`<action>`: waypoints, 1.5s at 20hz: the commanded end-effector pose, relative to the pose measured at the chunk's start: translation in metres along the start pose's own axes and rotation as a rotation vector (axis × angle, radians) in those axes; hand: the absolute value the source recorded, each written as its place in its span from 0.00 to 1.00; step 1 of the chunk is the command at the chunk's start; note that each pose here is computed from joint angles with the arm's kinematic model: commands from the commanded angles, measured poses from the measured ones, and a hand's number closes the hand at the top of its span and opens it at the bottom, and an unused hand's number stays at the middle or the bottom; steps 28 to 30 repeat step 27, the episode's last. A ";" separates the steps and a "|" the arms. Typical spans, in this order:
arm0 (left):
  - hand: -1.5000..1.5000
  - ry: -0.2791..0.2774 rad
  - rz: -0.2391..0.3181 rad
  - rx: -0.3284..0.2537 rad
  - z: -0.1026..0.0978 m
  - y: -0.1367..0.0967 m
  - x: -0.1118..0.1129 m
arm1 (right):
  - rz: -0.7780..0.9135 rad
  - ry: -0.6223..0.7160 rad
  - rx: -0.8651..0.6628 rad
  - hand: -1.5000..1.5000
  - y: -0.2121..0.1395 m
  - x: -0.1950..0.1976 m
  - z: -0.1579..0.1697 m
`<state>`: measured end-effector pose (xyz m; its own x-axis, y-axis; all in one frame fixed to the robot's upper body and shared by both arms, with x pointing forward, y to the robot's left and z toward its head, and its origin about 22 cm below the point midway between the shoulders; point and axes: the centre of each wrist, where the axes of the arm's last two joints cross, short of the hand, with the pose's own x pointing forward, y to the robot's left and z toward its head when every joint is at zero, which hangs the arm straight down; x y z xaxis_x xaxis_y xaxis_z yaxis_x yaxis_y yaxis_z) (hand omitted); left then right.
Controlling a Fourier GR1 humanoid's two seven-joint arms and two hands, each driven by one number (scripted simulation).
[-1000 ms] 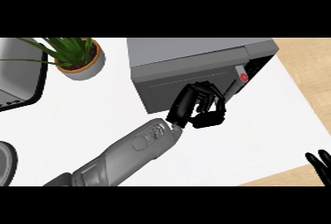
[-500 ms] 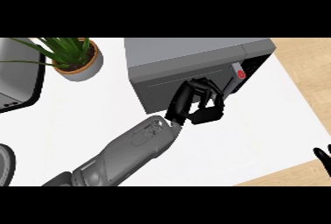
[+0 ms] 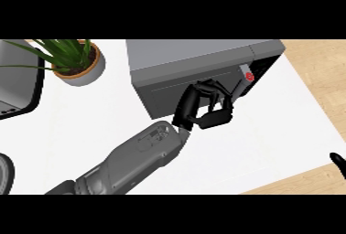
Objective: Pick up the milk, place it into the microwave and close the microwave
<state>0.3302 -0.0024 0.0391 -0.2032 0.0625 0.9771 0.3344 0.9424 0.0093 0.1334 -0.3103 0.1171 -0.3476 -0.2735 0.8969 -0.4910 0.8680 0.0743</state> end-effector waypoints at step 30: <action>1.00 -0.067 -0.014 0.164 -0.018 0.019 -0.007 | -0.046 -0.008 0.172 0.00 0.011 0.020 -0.017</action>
